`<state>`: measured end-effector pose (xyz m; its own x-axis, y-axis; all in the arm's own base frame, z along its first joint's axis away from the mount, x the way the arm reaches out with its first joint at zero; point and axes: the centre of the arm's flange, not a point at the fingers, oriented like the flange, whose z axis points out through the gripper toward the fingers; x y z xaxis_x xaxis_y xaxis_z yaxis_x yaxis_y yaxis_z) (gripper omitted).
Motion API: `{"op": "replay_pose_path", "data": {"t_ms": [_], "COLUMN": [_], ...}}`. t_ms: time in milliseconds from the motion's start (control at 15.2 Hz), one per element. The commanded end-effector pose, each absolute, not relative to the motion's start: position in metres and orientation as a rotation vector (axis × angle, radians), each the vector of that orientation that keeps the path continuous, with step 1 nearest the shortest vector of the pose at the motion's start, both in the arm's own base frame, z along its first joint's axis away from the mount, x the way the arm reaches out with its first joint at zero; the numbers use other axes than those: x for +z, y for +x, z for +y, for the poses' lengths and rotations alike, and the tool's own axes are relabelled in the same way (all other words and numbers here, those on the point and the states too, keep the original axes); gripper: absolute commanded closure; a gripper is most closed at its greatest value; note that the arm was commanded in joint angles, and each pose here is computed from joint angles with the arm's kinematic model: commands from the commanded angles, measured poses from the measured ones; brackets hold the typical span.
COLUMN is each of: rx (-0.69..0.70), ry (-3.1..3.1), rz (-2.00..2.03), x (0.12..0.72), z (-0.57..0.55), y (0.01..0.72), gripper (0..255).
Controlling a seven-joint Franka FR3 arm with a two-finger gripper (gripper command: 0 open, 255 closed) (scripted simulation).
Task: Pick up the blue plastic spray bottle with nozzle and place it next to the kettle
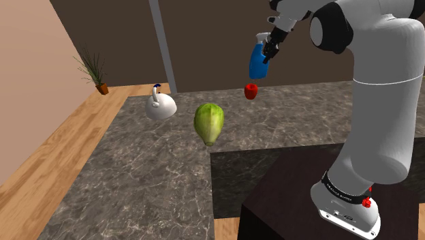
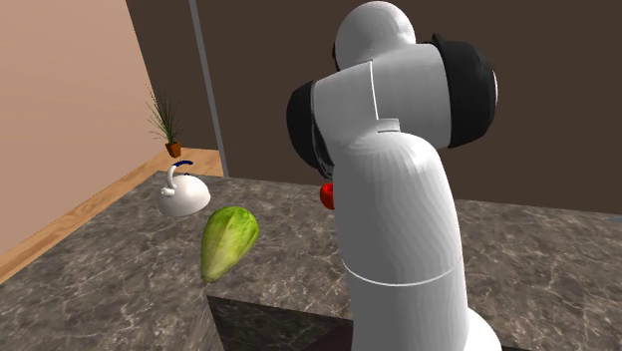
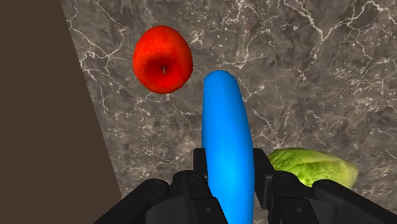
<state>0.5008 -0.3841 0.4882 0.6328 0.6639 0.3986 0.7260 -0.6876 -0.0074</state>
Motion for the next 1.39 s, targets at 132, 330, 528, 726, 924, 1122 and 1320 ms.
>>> {"op": "replay_pose_path", "data": {"t_ms": [132,330,528,726,924,1122,1320], "rx": [-0.554,-0.554,-0.554,-0.554,-0.554,-0.554,-0.554], "ry": [-2.685,-2.685,-2.685,-2.685,-2.685,-2.685,-2.685], "rz": [-1.153,-1.153,-1.153,-1.153,-1.153,-1.153,-1.153], "x": [0.509,0.525,0.541,0.556,0.572,0.588,0.604], "z": [-0.385,-0.385,-0.385,-0.385,-0.385,-0.385,-0.385], "y": [0.501,0.501,0.501,0.501,0.501,0.501,0.501], "gripper": [255,255,255,255,255,255,255]}}
